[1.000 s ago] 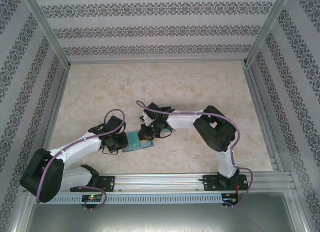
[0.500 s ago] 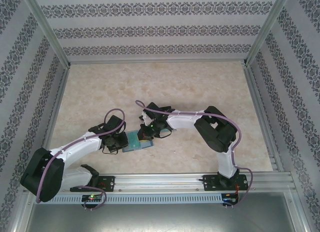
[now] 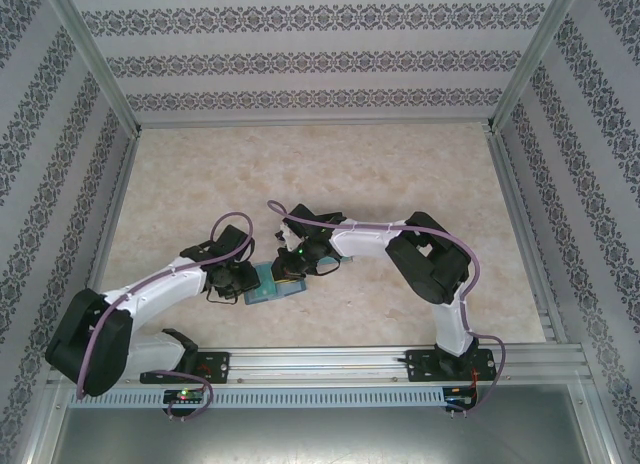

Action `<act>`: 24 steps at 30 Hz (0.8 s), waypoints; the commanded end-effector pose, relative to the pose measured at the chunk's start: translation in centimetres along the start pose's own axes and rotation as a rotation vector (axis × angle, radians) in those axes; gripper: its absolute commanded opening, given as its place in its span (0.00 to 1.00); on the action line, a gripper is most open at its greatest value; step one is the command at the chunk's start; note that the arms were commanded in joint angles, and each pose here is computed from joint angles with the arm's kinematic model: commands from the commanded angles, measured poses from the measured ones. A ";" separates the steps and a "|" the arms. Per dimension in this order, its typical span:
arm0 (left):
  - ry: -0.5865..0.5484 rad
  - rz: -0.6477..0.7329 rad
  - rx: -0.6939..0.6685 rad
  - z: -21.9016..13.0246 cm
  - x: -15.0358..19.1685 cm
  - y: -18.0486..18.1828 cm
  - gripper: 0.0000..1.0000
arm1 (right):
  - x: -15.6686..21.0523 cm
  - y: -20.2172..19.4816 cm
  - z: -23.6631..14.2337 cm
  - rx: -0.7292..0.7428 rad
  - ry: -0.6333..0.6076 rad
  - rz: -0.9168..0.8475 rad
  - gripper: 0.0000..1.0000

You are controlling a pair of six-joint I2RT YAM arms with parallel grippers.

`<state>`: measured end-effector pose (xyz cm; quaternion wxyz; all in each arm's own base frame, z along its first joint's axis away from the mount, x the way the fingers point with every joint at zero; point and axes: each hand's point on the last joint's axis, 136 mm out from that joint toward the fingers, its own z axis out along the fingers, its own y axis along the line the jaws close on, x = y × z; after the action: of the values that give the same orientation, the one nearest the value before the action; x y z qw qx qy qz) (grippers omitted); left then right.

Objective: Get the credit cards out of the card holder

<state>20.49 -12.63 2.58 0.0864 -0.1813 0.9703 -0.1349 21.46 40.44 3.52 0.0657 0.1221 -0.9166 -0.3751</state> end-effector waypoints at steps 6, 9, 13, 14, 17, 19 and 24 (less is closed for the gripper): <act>0.006 0.024 -0.020 0.5 -0.5 -0.1 0.18 | -0.1 0.1 0.4 0.012 0.006 -0.017 0.10; 0.016 0.020 -0.052 0.8 -0.3 0.6 0.13 | -0.2 0.0 0.4 0.015 0.005 -0.013 0.08; 0.021 0.020 -0.068 0.9 0.0 1.0 0.10 | -0.3 -0.2 0.4 0.020 0.003 -0.007 0.05; 0.022 0.021 -0.069 1.0 0.0 1.1 0.10 | -0.4 -0.2 0.3 0.020 0.000 -0.007 0.04; 0.026 0.018 -0.067 1.1 0.1 1.1 0.09 | -0.4 -0.3 0.3 0.020 0.000 -0.006 0.04; 0.025 0.018 -0.065 1.1 0.1 1.1 0.09 | -0.4 -0.3 0.2 0.019 -0.002 -0.002 0.08; 0.030 0.016 -0.072 1.2 0.3 1.3 0.09 | -0.8 0.0 -0.8 0.013 -0.035 -0.005 0.13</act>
<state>20.92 -12.83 2.28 0.0804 -0.1746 0.9730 -0.1278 21.56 40.27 3.06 0.0684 0.1181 -0.9192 -0.3694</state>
